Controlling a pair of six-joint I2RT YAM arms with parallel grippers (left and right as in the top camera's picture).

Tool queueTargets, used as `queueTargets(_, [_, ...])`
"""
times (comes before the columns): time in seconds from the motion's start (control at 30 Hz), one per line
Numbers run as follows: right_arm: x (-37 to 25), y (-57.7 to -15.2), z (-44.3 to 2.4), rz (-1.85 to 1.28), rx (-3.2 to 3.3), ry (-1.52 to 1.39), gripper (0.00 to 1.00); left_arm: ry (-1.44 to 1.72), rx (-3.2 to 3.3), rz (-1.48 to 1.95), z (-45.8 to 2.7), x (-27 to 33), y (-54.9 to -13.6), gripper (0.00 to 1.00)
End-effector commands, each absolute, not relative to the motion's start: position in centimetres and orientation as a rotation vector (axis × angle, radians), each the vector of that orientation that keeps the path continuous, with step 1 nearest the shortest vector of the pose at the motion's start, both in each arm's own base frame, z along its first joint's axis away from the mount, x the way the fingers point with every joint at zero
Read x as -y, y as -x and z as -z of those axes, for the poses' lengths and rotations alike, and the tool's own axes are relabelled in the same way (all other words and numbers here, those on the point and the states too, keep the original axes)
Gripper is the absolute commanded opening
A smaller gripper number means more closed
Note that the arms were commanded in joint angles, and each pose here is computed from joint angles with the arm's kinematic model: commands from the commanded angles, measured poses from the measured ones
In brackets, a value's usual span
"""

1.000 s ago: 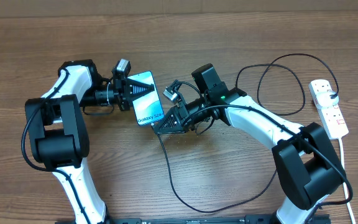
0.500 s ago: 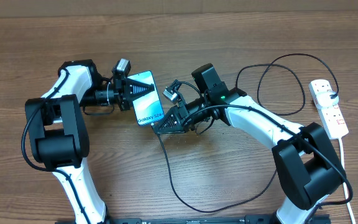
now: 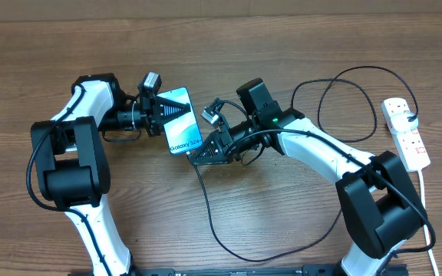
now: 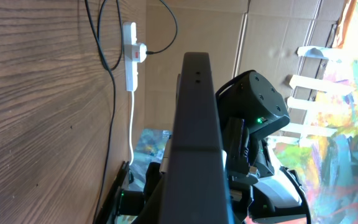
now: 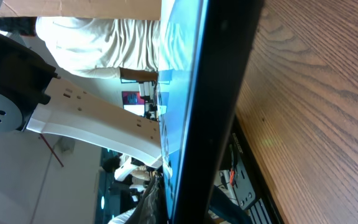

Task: Plug charger to phone and switch on socket

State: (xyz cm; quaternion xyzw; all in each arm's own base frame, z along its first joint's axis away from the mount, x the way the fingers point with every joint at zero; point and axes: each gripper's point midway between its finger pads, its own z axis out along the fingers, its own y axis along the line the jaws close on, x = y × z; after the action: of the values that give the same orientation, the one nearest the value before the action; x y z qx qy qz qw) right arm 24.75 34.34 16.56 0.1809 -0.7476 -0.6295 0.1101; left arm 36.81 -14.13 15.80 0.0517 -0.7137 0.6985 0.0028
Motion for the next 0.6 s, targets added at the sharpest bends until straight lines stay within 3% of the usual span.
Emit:
queueTargets(0.0, [-34.7, -25.2, -18.2, 1.883, 2.230, -0.581, 0.04, -0.123, 2.247, -2.229, -17.6, 14.3, -36.8, 0.04])
queueTargets(0.57, [-34.2, -26.5, -17.9, 1.872, 2.286, -0.517, 0.04, -0.141, 2.244, -2.206, -17.4, 14.3, -36.7, 0.04])
